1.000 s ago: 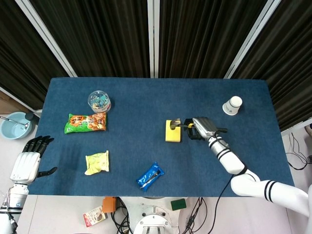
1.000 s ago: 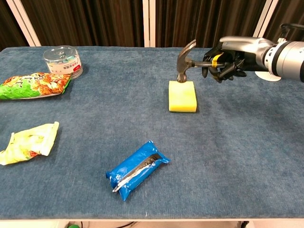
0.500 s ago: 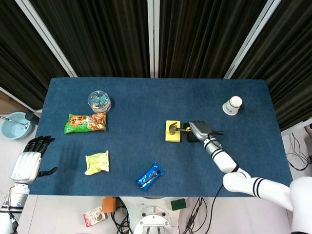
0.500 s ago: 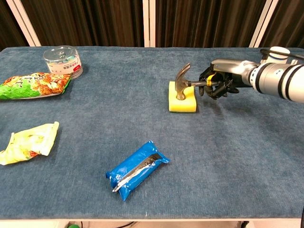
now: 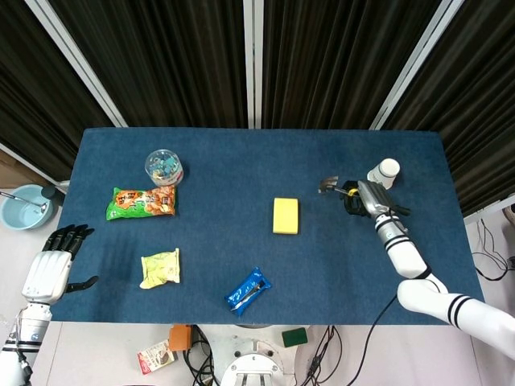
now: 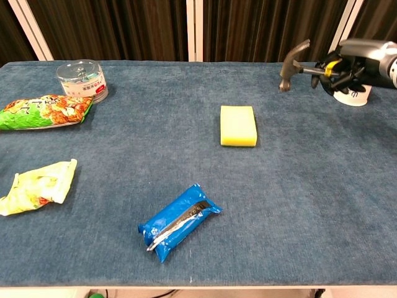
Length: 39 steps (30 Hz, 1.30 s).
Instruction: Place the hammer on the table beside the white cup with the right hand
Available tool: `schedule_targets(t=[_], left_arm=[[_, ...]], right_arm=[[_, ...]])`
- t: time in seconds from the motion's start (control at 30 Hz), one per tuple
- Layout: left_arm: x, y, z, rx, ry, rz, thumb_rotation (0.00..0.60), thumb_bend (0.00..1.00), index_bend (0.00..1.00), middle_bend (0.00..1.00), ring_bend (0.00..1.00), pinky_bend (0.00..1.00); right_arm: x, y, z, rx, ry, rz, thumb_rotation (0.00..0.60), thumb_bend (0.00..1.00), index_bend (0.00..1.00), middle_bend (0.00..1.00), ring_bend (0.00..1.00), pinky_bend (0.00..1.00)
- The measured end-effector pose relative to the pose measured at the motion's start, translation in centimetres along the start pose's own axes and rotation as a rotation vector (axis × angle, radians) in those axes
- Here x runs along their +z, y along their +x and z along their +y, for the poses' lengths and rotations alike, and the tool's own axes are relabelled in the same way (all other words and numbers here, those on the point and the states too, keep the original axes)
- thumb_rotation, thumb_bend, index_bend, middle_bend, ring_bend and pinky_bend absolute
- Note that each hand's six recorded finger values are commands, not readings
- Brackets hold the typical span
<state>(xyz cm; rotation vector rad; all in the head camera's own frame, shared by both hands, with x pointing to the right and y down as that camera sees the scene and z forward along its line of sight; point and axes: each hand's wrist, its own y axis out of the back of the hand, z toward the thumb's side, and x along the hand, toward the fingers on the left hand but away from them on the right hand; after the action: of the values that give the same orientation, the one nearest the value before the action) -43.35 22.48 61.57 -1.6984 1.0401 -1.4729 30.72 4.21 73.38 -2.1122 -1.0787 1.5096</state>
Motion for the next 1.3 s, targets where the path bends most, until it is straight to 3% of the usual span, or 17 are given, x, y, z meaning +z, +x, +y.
schedule_targets(t=[0.2,0.3,0.37,0.43,0.57,0.63,0.73,0.87,0.97,1.13,1.3], left_arm=[[0.1,0.0,0.1,-0.001,0.005,0.005,0.6,0.04,0.16,0.12,0.07,0.11],[0.0,-0.1,0.1,-0.005,0.007,0.007,0.6,0.04,0.16,0.12,0.07,0.11],[0.0,-0.1,0.1,-0.005,0.006,0.007,0.6,0.04,0.16,0.12,0.07,0.11],[0.0,-0.1,0.1,-0.005,0.006,0.008,0.6,0.04,0.16,0.12,0.07,0.11],[-0.2,-0.1,0.2,-0.003,0.005,0.01,0.6,0.04,0.16,0.12,0.07,0.11],[-0.2,-0.1,0.2,-0.001,0.004,0.009,0.6,0.04,0.16,0.12,0.07,0.11],[-0.1,0.0,0.3,0.002,0.001,0.006,0.6,0.04,0.16,0.12,0.07,0.11],[-0.2,0.2,0.5,0.011,0.001,0.003,0.6,0.04,0.16,0.12,0.07,0.11],[-0.3,0.3,0.9,0.028,0.009,0.004,0.6,0.04,0.16,0.12,0.07,0.11],[-0.5,0.2,1.8,0.08,0.052,0.009,0.6,0.04,0.16,0.12,0.07,0.11],[-0.9,-0.3,2.4,0.129,0.072,0.023,0.6,0.04,0.16,0.12,0.07,0.11]], right_arm=[[-1.4,-2.1,-2.4,0.044,-0.005,-0.047,0.6,1.0,0.74,0.66,0.58,0.65],[-1.4,-2.9,-3.5,0.062,-0.002,-0.052,0.6,1.0,0.65,0.58,0.48,0.57],[-1.3,-3.2,-4.0,0.067,0.006,-0.051,0.6,0.99,0.53,0.49,0.38,0.48],[-1.1,-3.4,-4.3,0.069,0.011,-0.044,0.6,0.87,0.34,0.37,0.24,0.37],[-1.3,-3.2,-4.0,0.06,0.009,-0.039,0.6,0.41,0.06,0.15,0.05,0.17],[-1.4,-2.9,-3.8,0.057,0.004,-0.038,0.6,0.24,0.0,0.06,0.0,0.1],[-1.4,-2.3,-3.2,0.05,-0.001,-0.03,0.6,0.13,0.0,0.01,0.0,0.07],[-0.9,-0.9,-1.8,0.011,0.007,0.007,0.6,0.14,0.0,0.03,0.0,0.07],[-0.5,1.0,-0.1,-0.051,0.038,0.05,0.6,0.23,0.0,0.08,0.0,0.07],[-1.3,6.1,3.7,-0.224,0.158,0.089,0.6,0.26,0.0,0.1,0.0,0.07],[-4.4,13.7,6.3,-0.393,0.255,0.049,0.6,0.26,0.0,0.07,0.0,0.07]])
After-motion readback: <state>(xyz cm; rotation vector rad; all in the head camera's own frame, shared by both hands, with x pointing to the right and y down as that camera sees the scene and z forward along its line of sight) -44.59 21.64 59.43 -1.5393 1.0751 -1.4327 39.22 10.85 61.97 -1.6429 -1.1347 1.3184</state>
